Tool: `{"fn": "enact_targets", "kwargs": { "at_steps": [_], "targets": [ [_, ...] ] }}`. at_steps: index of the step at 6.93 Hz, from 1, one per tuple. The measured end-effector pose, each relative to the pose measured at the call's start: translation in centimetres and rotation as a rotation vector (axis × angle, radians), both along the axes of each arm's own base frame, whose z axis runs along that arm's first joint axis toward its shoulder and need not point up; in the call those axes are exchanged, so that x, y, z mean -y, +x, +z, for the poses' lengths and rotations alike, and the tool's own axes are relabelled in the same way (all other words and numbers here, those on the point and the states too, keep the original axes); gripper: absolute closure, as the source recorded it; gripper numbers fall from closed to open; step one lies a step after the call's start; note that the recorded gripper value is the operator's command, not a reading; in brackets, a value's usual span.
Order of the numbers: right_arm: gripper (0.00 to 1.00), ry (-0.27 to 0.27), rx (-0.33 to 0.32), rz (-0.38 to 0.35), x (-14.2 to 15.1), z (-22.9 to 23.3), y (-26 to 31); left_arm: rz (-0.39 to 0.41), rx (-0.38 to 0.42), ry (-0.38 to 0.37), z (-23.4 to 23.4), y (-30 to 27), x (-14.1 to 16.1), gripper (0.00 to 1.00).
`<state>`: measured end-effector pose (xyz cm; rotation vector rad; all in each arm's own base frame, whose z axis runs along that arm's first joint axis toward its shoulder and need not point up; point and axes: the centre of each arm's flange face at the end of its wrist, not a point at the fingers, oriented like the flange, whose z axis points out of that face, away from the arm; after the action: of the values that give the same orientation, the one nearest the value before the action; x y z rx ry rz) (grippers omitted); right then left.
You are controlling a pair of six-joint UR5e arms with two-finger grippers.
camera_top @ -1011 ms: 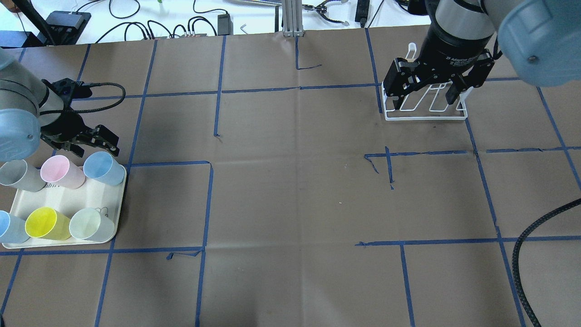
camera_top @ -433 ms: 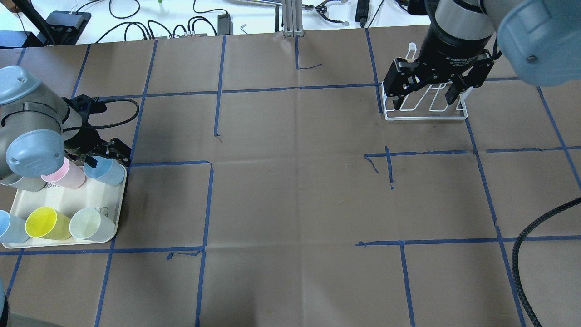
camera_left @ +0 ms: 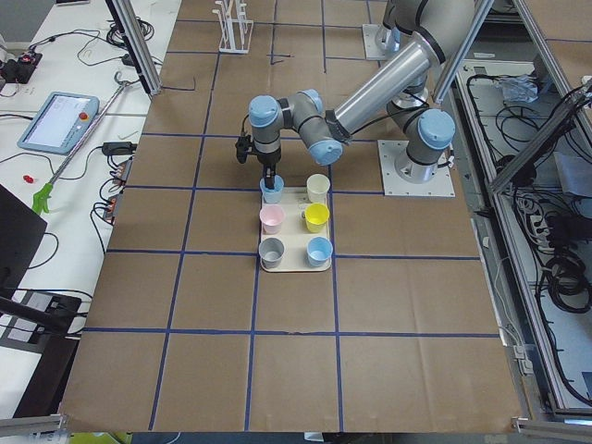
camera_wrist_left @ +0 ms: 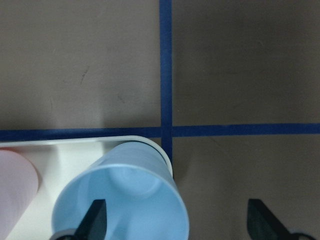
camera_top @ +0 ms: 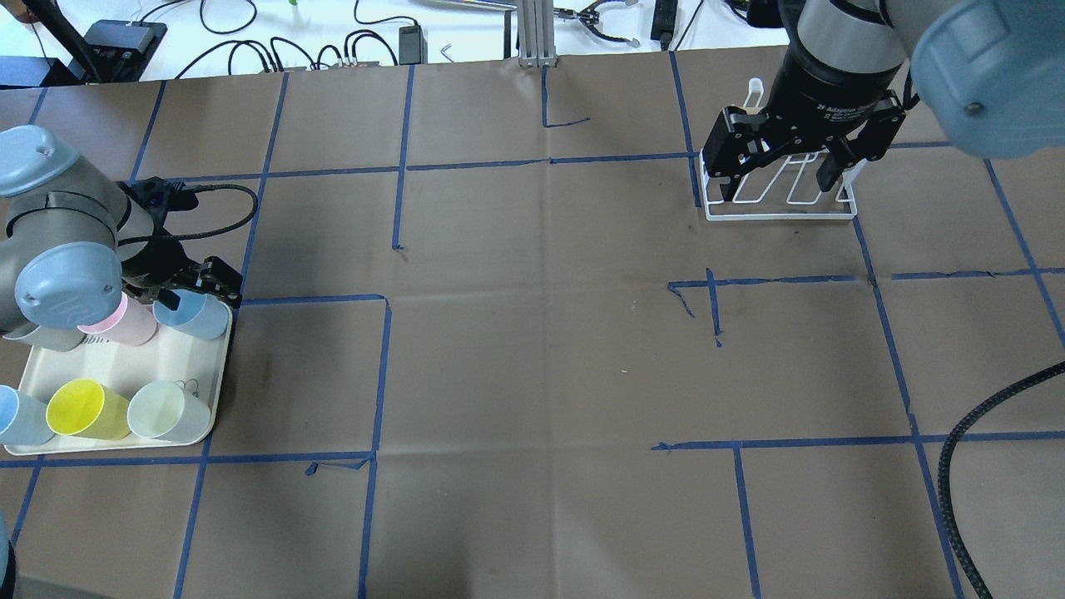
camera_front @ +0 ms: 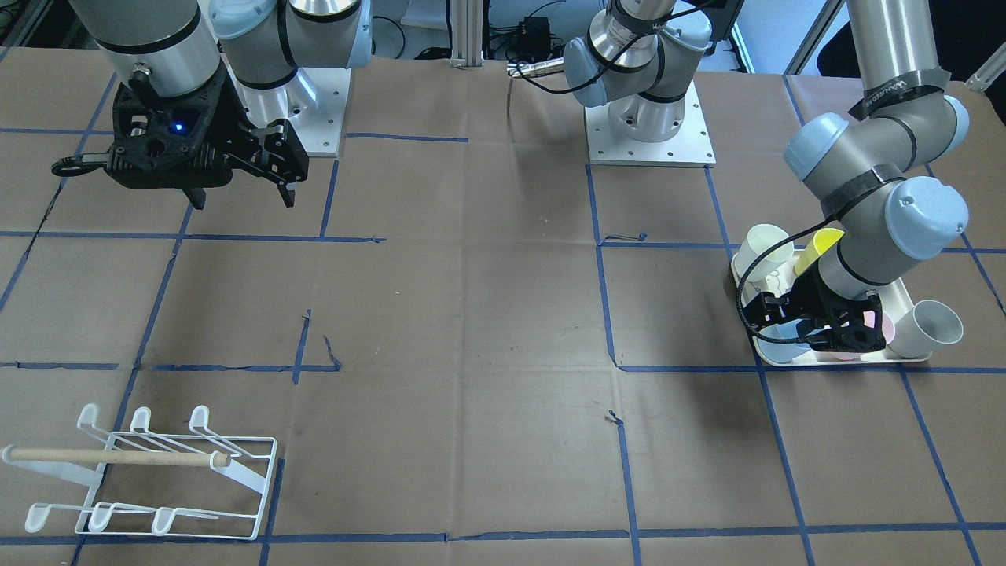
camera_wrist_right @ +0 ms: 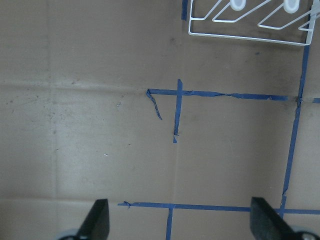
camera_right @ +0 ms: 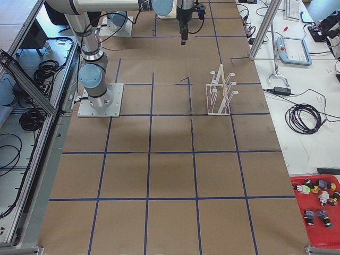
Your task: Transfer IKEA cup to right arm and place on rack
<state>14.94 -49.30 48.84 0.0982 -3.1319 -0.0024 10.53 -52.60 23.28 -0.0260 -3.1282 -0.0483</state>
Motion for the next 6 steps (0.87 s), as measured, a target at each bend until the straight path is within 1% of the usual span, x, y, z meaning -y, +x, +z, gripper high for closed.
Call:
{"fn": "enact_targets", "kwargs": {
  "at_steps": [1, 6],
  "targets": [
    [0.0, 0.0, 0.0, 0.0, 0.0, 0.0, 0.0, 0.0, 0.0, 0.002, 0.1, 0.0, 0.1, 1.0],
    [0.0, -0.002, 0.002, 0.0, 0.0, 0.0, 0.0, 0.016, 0.001, 0.007, 2.1, 0.2, -0.2, 1.0]
  ]
}}
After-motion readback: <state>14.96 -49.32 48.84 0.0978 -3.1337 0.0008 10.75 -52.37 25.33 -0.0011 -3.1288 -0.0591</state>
